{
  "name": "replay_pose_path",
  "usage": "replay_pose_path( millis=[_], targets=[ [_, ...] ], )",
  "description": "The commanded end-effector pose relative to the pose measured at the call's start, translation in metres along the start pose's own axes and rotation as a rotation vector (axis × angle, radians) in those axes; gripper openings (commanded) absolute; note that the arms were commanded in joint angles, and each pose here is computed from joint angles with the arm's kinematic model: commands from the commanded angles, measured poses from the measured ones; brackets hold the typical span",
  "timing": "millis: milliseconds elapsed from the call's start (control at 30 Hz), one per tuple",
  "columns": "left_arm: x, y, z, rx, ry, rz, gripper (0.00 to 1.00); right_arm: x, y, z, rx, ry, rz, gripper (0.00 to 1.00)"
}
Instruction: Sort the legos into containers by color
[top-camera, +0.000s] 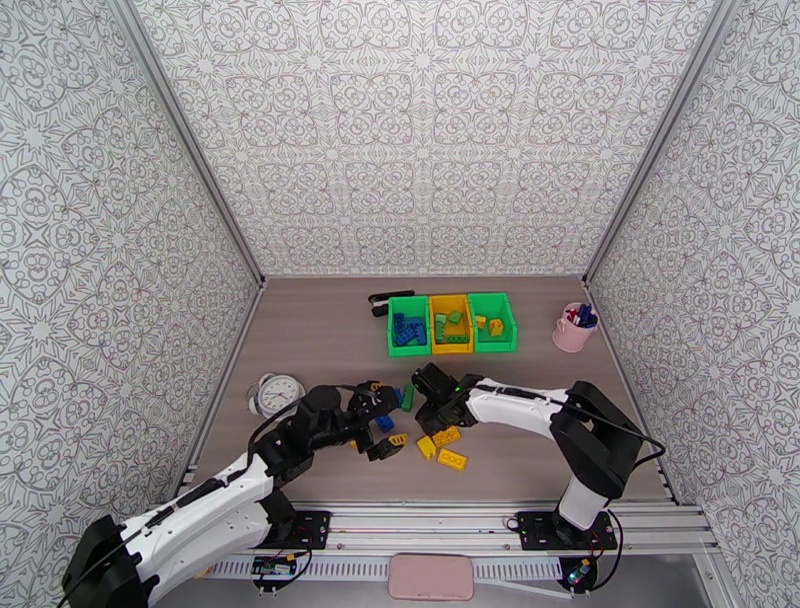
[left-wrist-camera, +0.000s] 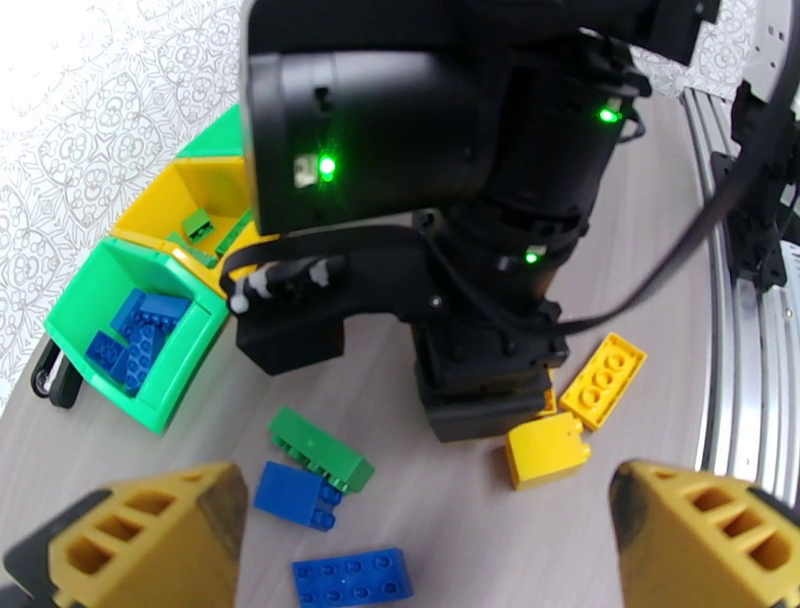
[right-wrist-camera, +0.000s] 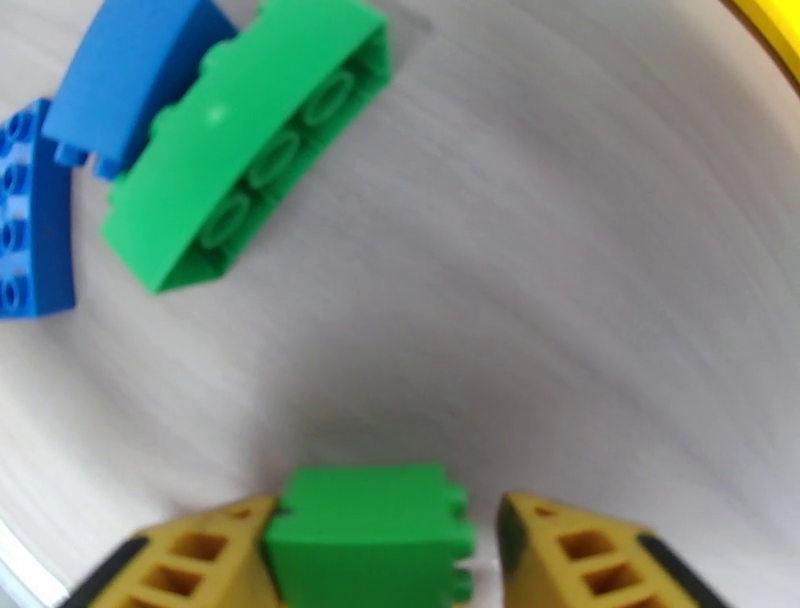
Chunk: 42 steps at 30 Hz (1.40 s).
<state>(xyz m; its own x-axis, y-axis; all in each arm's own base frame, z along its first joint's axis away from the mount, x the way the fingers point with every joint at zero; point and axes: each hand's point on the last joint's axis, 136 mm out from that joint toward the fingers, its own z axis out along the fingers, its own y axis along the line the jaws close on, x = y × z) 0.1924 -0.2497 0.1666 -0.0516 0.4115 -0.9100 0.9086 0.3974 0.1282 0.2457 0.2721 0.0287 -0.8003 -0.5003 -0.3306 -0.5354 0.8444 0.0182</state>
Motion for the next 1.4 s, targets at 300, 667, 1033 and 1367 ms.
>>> replay_pose_path(
  millis=[300, 667, 1033, 1367],
  targets=[
    [-0.002, -0.004, 0.005, 0.018, -0.031, -0.005, 1.0, -0.023, -0.011, -0.027, 0.046, -0.111, 0.047, 0.41],
    [-0.021, 0.004, 0.027, -0.037, -0.139, -0.089, 1.0, -0.089, -0.06, -0.092, 0.041, -0.464, 0.28, 0.39],
    [-0.024, 0.029, 0.034, -0.194, -0.156, -0.144, 1.0, -0.161, -0.134, -0.111, 0.13, -0.636, 0.365, 0.39],
    [-0.02, 0.031, 0.034, -0.226, -0.142, -0.152, 1.0, -0.212, -0.17, -0.074, 0.162, -0.623, 0.374, 0.39]
  ],
)
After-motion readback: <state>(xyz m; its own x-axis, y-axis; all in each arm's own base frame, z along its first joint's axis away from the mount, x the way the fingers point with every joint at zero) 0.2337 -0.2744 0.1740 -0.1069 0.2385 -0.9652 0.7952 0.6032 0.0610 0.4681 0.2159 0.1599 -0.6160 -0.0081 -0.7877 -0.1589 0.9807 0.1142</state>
